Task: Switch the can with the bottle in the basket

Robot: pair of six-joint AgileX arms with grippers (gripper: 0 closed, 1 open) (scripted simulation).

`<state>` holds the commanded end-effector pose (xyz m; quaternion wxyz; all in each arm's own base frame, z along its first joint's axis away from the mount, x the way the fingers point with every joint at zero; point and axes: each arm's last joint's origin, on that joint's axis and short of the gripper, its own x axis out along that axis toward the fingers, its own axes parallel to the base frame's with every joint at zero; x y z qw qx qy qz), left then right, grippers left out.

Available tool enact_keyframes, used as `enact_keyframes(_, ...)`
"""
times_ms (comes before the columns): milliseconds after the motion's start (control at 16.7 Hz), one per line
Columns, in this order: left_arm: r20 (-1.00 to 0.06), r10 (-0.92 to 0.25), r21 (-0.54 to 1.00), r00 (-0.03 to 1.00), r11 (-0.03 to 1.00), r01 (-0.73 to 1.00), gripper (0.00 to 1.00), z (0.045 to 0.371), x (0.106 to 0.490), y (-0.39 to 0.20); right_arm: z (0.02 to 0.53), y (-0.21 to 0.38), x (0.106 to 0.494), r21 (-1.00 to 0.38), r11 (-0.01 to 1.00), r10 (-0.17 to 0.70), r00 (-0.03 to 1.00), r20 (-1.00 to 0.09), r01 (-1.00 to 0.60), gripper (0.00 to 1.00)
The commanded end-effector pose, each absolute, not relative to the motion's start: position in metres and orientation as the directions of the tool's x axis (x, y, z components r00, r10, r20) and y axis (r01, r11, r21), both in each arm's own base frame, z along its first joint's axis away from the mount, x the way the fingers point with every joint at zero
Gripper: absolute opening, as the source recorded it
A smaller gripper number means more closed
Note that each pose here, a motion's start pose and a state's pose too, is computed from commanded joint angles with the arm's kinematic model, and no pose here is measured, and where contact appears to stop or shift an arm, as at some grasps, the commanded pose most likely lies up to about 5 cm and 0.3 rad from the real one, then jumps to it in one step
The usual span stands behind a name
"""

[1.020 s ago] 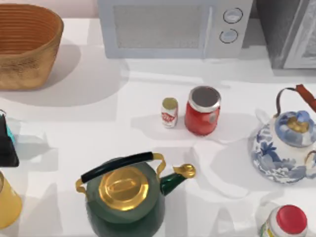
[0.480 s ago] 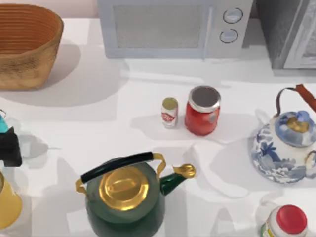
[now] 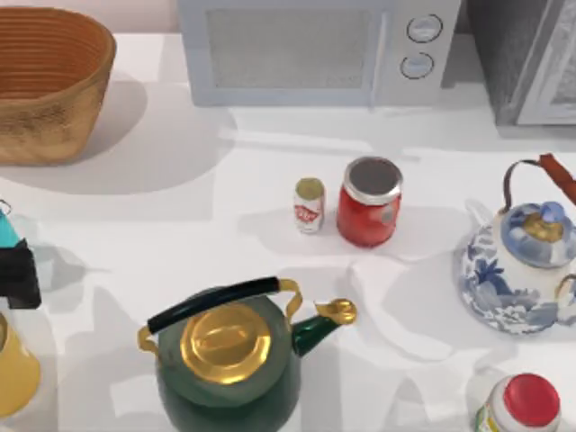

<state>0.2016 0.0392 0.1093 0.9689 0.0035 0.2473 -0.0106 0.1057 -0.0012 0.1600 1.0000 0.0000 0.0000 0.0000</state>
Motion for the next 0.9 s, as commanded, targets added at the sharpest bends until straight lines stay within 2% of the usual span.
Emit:
enact_keyframes(240,-0.462,-0.015,0.005,0.887,1.0,0.019,1.0,0.11,0.224,0.036,0.16,-0.001,0.106,0.0,1.0,0.0,1.0,0.0,0.0,1.0)
enact_keyframes(480,-0.467,-0.013,0.004,0.884,1.0,0.017,1.0,0.095,0.25,0.037,0.16,-0.001,0.106,0.0,1.0,0.0,1.0,0.0,0.0,1.0)
enact_keyframes(660,-0.478,-0.016,0.002,0.878,1.0,0.019,1.0,0.082,0.254,0.039,0.16,-0.001,0.106,0.0,1.0,0.0,1.0,0.0,0.0,1.0)
enact_keyframes(900,-0.479,-0.017,0.002,0.878,1.0,0.02,1.0,0.081,0.254,0.039,0.16,-0.001,0.106,0.0,1.0,0.0,1.0,0.0,0.0,1.0)
